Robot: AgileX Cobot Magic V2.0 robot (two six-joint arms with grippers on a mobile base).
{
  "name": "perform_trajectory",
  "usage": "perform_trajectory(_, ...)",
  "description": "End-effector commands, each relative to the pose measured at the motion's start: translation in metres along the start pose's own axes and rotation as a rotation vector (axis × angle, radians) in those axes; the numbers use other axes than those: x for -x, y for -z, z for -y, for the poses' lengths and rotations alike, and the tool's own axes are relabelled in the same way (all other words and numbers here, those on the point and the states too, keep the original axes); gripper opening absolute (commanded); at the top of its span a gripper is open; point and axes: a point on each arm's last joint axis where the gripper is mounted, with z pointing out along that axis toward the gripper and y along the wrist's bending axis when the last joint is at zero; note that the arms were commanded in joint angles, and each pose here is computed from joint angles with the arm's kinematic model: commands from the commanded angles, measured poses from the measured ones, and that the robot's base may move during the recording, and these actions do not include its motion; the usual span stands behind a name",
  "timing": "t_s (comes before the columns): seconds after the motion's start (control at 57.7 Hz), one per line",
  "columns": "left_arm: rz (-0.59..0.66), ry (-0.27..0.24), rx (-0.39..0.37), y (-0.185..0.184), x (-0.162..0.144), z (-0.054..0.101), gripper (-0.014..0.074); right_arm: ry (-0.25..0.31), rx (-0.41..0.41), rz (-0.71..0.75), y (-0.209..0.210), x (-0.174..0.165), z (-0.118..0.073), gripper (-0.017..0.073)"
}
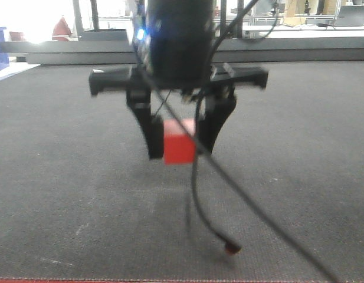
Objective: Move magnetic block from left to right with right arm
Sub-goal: 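Lift the red cube with the right gripper and raise it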
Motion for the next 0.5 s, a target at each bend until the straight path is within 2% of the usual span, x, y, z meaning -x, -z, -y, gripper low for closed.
perform_trajectory(0.0, 0.087, 0.010, 0.002, 0.001, 0.006, 0.000, -0.0126, 0.075, 0.053, 0.109, 0.043, -0.001, 0.014, 0.0247)
perform_trajectory(0.104, 0.087, 0.010, 0.002, 0.001, 0.006, 0.000, -0.0126, 0.127, 0.061, 0.135, 0.051, -0.008, 0.030, 0.0247)
perform_trajectory(0.208, 0.087, 0.010, 0.002, 0.001, 0.006, 0.000, -0.0126, 0.152, 0.065, 0.168, 0.055, -0.018, 0.056, 0.0247)
perform_trajectory(0.485, 0.087, 0.010, 0.002, 0.001, 0.006, 0.000, -0.0126, 0.143, 0.131, 0.327, 0.064, -0.052, 0.131, 0.0247)
